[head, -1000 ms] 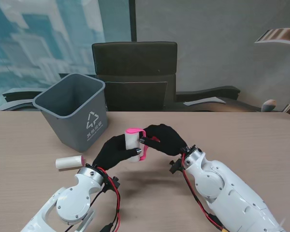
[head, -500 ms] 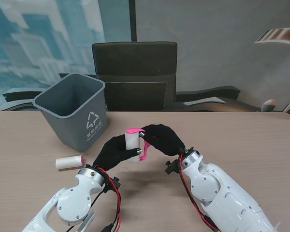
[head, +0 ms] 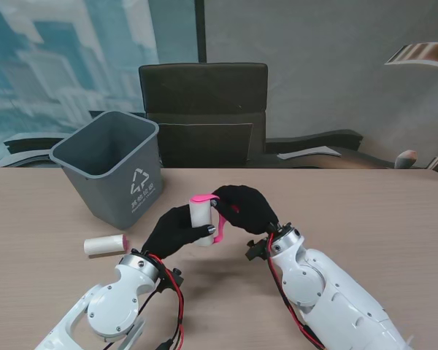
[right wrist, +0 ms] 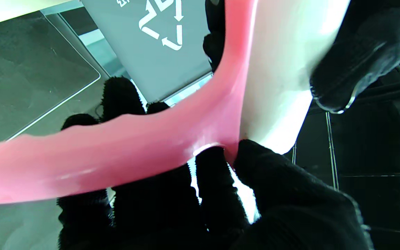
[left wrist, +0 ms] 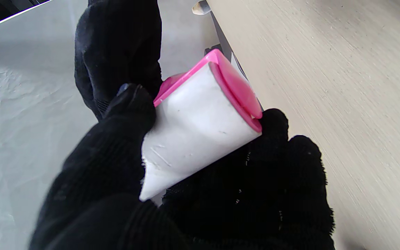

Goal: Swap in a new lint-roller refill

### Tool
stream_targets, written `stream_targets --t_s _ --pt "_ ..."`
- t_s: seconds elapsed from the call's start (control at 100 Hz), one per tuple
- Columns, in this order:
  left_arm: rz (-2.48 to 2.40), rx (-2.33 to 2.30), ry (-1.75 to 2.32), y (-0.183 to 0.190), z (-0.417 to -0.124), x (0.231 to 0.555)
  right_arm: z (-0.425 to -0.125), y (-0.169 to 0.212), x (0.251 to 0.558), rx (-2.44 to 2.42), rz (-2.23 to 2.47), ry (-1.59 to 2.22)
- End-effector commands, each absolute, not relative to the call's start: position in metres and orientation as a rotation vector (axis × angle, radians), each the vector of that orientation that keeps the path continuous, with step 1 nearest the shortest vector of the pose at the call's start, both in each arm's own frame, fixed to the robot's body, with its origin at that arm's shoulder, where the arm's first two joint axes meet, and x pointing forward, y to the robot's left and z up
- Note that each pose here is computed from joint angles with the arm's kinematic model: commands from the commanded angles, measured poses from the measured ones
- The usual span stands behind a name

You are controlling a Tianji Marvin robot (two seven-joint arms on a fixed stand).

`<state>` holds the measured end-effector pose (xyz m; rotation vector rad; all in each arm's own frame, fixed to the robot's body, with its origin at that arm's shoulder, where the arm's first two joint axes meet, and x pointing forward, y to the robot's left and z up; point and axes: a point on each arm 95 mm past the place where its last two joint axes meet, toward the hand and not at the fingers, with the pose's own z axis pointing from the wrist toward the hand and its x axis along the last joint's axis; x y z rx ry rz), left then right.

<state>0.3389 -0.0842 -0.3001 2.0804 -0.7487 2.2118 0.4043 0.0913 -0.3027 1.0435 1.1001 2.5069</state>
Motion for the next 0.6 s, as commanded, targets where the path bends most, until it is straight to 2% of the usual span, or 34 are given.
stream_targets --t_s 0.0,0.59 --pt "2.194 2.058 -0.749 -0.0901 -0.297 0.3364 -0.3035 0.0978 0.4027 1.041 2.511 1.11" --pt "2.336 1.941 -0.91 -0.0928 -0.301 0.3381 -0.3059 0.1051 0.3993 1.107 2.514 1.087"
